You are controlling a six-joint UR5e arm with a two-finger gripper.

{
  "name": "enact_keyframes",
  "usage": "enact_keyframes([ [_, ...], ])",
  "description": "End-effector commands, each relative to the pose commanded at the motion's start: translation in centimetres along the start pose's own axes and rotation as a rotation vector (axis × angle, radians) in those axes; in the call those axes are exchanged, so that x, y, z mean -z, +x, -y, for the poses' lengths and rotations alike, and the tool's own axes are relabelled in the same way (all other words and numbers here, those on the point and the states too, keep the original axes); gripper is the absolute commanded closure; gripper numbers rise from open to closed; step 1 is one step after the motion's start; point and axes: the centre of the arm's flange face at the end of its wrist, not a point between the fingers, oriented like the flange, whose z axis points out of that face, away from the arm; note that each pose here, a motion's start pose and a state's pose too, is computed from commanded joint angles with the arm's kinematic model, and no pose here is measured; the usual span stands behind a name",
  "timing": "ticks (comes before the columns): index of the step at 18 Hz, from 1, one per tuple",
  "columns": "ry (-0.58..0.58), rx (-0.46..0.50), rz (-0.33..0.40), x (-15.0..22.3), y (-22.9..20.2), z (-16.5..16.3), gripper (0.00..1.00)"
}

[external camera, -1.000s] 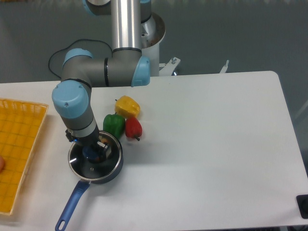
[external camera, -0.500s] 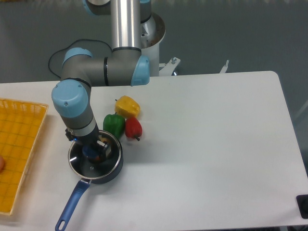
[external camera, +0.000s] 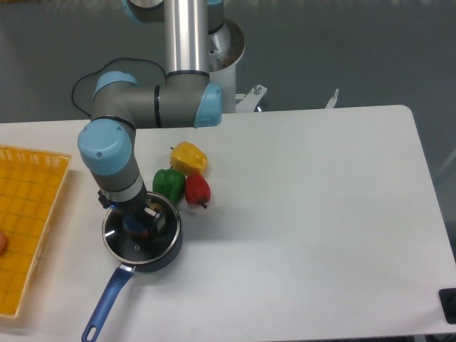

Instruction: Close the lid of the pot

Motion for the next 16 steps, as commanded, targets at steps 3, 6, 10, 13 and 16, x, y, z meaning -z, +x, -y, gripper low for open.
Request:
enact_keyframes([
  [3, -0.005, -0.002, 0.011, 0.0, -0.1, 0.0, 0.24],
  [6, -0.011, -0.005, 0.022, 0.0, -0.1, -0.1, 0.09],
  [10, -0.010, -0.005, 0.026, 0.2, -0.1, -0.1, 0.00],
  [13, 0.004, -0.006, 0.034, 1.3, 0.0, -0.3, 0.00],
  [16, 0.047, -0.005, 0.059, 5.0, 0.4, -1.1, 0.00],
])
